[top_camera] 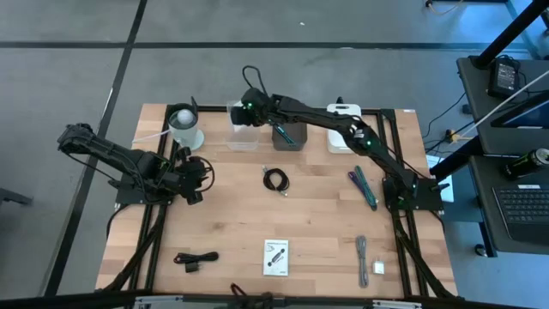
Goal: Pick and place items into bin
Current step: Put the top card reader box into the transparent bin
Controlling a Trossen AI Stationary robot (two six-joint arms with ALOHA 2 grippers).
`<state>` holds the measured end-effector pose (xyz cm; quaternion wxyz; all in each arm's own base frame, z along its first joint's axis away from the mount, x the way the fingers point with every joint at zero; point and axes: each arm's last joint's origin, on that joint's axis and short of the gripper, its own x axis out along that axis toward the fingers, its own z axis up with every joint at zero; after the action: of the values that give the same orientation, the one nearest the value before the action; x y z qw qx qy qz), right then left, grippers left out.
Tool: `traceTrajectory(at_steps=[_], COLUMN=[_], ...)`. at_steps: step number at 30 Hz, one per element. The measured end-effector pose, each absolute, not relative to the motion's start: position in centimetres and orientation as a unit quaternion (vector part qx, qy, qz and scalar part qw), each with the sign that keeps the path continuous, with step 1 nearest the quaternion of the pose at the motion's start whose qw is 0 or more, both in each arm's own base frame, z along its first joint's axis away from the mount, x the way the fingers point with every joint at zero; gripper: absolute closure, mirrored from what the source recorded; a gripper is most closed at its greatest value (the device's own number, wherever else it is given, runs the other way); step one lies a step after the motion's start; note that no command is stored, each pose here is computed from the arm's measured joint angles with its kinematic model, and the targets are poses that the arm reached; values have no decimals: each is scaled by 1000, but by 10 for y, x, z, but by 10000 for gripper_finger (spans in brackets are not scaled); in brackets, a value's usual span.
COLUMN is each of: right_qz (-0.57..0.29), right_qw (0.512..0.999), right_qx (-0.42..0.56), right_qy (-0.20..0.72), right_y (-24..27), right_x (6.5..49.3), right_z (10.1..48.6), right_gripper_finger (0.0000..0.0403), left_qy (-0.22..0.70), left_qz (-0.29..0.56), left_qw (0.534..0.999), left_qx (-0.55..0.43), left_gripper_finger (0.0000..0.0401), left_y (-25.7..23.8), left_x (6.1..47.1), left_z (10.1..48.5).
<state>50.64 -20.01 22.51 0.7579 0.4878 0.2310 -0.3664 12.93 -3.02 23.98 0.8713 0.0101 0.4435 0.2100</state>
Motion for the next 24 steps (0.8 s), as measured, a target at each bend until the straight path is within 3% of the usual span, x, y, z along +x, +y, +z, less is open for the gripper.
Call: traceTrajectory(at_steps=[11,24], right_qz=[-362,-351], right_qw=[748,754], right_qx=[501,495], right_qy=[242,250], right_y=[-203,-202], right_x=[508,508], right_z=[214,214], right_gripper_finger=[350,283], left_qy=[449,449], left_qz=[201,200], left_qw=[871,871], left_qx=[6,5], left_gripper_finger=[299,299], left_y=[-31,-31], left_x=[129,129], left_z=[239,239])
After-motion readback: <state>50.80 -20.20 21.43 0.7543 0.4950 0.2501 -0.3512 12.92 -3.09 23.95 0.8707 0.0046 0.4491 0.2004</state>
